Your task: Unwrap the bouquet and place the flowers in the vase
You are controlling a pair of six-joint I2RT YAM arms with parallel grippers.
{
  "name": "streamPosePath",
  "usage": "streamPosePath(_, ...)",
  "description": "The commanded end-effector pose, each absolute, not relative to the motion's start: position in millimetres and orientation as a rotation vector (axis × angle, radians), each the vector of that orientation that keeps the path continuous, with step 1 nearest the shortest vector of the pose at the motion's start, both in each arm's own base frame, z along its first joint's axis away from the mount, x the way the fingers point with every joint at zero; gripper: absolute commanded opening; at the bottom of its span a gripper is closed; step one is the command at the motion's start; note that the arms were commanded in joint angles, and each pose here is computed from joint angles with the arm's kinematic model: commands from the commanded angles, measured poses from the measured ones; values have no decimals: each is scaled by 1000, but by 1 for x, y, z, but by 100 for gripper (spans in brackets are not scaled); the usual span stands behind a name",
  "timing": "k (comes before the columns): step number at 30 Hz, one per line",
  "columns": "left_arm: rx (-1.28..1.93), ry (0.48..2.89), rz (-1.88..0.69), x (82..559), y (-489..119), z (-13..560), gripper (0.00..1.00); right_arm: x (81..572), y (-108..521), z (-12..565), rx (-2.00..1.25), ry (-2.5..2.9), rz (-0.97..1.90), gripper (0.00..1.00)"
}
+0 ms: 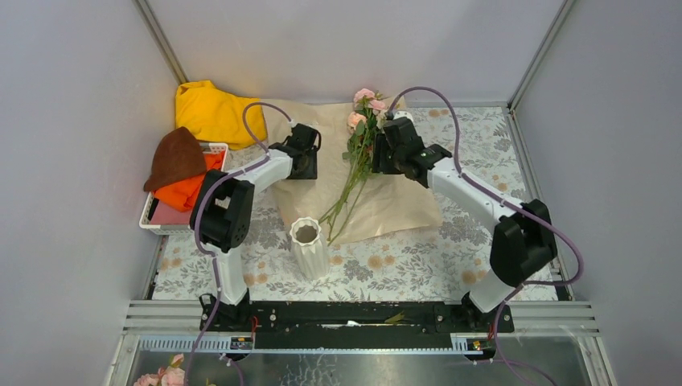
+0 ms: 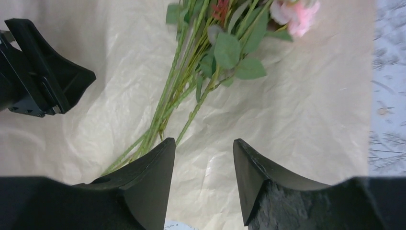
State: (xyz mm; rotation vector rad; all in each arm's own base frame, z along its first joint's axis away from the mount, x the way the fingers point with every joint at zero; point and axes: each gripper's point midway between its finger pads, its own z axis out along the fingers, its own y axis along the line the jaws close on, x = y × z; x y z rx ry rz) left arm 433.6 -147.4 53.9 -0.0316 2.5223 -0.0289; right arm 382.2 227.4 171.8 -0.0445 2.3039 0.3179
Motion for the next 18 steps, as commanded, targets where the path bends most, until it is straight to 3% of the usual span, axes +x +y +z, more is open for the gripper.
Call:
streamPosePath(1,-115,2555,-72,423,-143,31,50,375,255,143,-79,2395,455,54)
streamPosePath(6,-176,2490,-163,407,-145,46,49,376,256,86,-51,2521,387,49)
streamPosePath(18,-202,2112,-347,368,-140,194,51,382,278,50,-24,2595,460,47)
